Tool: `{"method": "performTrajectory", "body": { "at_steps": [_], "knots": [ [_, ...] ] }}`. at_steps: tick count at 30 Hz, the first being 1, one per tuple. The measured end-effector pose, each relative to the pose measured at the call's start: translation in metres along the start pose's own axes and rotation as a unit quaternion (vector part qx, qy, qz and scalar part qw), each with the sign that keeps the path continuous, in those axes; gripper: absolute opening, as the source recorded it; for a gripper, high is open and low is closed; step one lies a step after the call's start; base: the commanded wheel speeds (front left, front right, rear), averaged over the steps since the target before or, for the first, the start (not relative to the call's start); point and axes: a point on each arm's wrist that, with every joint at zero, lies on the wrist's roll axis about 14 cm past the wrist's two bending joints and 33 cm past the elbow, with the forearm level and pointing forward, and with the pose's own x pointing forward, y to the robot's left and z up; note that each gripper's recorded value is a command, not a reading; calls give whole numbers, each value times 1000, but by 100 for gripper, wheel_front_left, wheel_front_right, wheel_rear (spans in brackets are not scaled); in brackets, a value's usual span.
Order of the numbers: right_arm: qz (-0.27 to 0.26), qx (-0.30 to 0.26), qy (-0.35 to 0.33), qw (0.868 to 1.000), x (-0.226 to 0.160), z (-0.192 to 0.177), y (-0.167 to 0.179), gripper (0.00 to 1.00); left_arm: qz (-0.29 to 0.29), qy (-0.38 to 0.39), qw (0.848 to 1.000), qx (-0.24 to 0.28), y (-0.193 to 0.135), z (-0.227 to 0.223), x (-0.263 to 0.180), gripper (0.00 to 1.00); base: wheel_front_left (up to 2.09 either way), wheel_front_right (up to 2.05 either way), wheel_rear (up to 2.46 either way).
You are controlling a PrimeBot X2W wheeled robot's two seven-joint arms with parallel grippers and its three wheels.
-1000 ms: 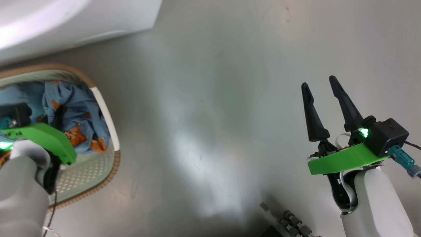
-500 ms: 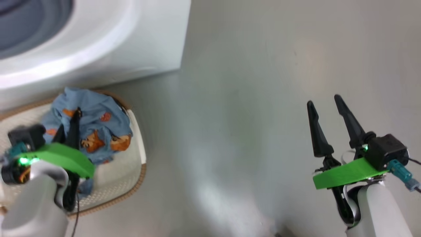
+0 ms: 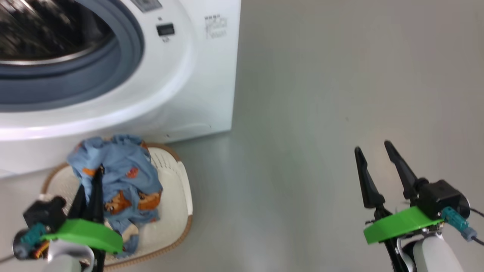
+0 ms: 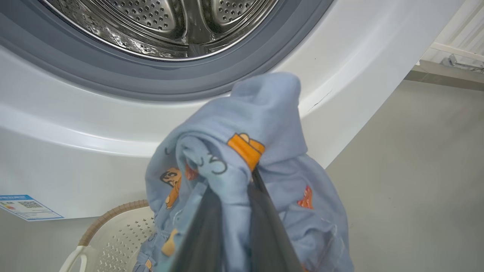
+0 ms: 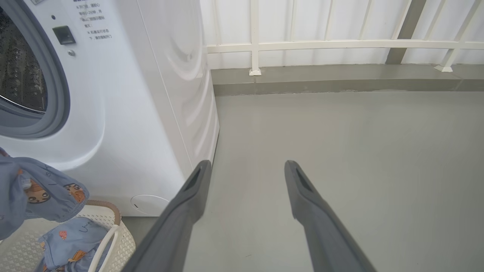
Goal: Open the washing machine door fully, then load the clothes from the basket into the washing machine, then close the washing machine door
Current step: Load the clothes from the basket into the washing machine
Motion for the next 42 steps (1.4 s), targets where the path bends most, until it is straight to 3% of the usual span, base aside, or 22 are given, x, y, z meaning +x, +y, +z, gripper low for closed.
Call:
{"method": "performTrajectory", "body": {
  "at_steps": [9, 26, 42],
  "knots": [
    [8, 2, -29, 1000, -26, 25, 4, 100, 10, -87, 995, 44, -11, 52, -51, 0, 0, 0, 0],
    [20, 5, -80, 997, -71, 60, 11, 100, 64, -190, 976, 86, -5, 100, -146, 0, 0, 0, 0],
    [34, 3, -83, 996, -71, 61, 20, 100, 89, -200, 973, 79, 3, 100, -165, 0, 0, 0, 0]
  ]
}}
